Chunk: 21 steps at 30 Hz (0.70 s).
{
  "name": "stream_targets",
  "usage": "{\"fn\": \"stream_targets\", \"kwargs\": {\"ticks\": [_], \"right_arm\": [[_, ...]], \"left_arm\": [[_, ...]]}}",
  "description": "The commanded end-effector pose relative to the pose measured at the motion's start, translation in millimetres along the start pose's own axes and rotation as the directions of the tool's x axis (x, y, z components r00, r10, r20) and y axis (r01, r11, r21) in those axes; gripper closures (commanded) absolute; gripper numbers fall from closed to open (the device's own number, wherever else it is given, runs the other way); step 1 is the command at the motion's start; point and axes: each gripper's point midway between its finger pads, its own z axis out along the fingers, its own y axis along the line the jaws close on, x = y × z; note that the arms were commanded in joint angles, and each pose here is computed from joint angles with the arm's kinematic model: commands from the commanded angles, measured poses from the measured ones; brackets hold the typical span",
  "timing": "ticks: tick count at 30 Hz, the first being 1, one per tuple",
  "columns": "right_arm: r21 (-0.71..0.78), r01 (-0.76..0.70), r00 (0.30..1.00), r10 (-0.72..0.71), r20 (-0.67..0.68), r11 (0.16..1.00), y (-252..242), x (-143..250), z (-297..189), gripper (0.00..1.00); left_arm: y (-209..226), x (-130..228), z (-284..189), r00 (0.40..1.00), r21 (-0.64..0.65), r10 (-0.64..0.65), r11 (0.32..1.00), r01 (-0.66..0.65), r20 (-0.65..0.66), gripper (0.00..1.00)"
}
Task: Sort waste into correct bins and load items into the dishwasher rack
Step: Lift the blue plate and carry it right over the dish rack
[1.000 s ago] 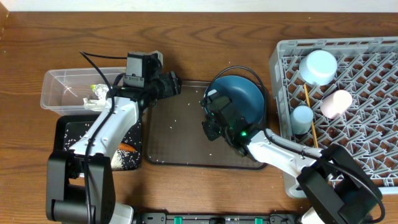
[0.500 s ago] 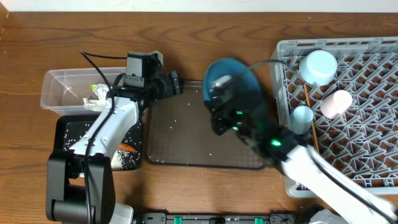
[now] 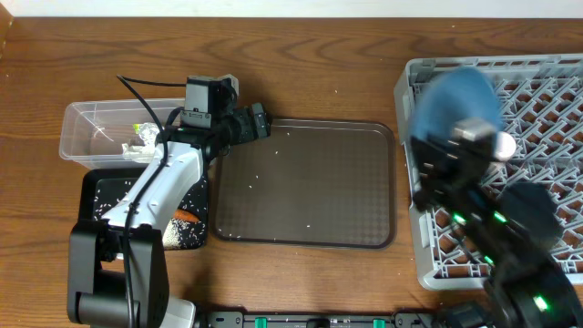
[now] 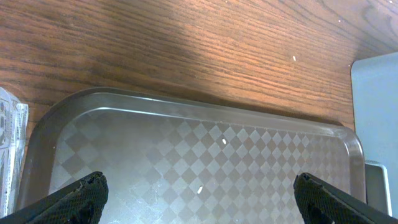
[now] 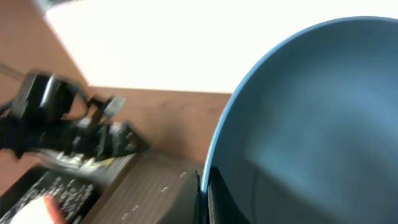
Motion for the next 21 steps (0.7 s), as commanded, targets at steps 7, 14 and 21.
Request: {"fn": "stream_targets", "kwargs": {"ticks": [7, 14, 21], "right_arm": [[0.127, 0.066, 0.984, -0.085, 0.154, 0.99, -39, -35, -52, 0.99], [0.048, 0.015, 0.993, -0.02, 0.116, 0.999, -59, -34, -41, 0.99], [-0.252, -0.044, 0.993, 0.071, 0.098, 0.967, -73, -48, -36, 0.99]], "left_arm": [[2, 1, 0, 1.0, -0.012, -0.001, 1.0, 0.001, 0.003, 0.02], [2, 1, 0, 1.0, -0.012, -0.001, 1.0, 0.001, 0.003, 0.02], [2, 1, 0, 1.0, -0.012, -0.001, 1.0, 0.001, 0.003, 0.02]]}}
